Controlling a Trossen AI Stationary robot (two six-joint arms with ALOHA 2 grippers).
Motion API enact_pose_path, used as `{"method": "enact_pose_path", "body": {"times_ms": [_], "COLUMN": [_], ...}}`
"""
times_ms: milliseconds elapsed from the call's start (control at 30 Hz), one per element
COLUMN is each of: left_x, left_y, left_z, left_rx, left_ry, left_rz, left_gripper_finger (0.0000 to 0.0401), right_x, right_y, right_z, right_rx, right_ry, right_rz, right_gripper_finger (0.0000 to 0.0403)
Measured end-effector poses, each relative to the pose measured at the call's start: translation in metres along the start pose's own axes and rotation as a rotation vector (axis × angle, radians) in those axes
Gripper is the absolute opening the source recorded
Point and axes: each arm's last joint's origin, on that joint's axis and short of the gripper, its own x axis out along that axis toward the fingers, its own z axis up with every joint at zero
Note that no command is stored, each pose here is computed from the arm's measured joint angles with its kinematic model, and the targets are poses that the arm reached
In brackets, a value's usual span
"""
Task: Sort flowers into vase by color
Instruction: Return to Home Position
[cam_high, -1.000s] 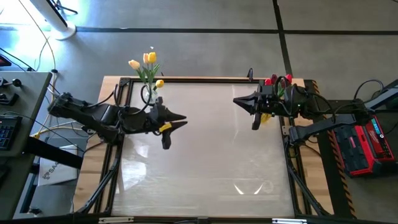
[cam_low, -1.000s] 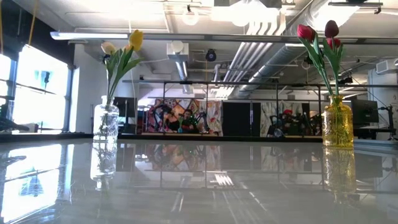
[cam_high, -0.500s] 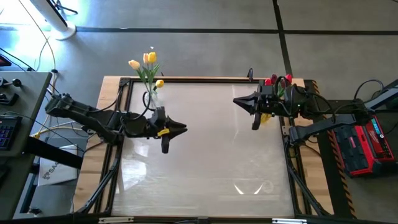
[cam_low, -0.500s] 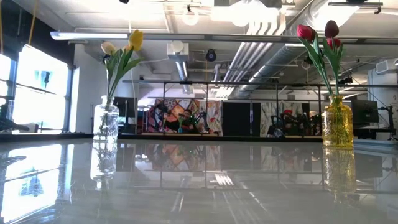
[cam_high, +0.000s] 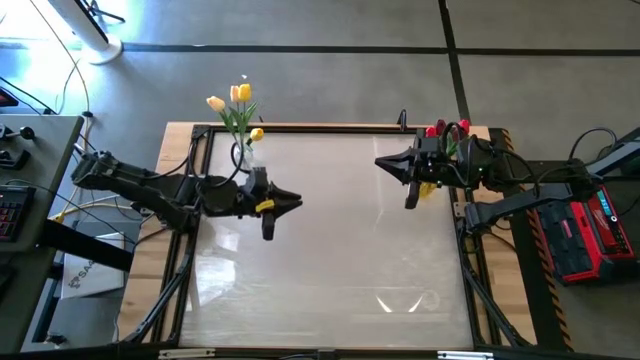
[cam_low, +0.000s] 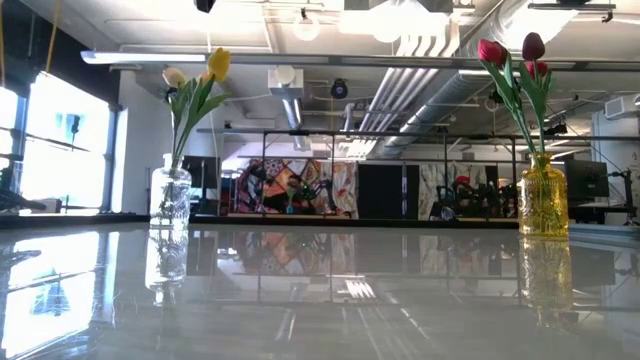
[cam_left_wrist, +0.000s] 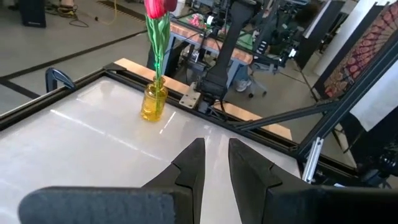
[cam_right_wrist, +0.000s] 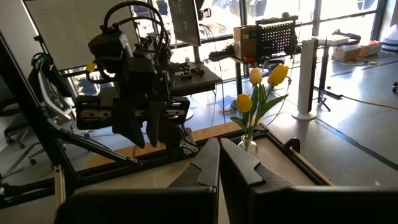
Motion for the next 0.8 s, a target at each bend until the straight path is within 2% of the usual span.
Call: {"method": "enact_pose_path", "body": {"times_ms": [400,800], "left_x": [0.004,0.004], "left_y": [0.007,0.006], "left_z": [0.006,0.025], "left_rx": [0.03,0.207], "left_ry": [-0.026,-0.195], "left_rz": [0.001,-0.029], "left_gripper_finger": [0.0058,0.0056], "right_x": [0.0,0.0], "right_y": [0.0,0.0], "right_z": [0.0,0.0], "right_rx": [0.0,0.0], "right_ry": [0.0,0.0], "right_rz": [0.0,0.0], "right_gripper_finger": [0.0,0.0]}}
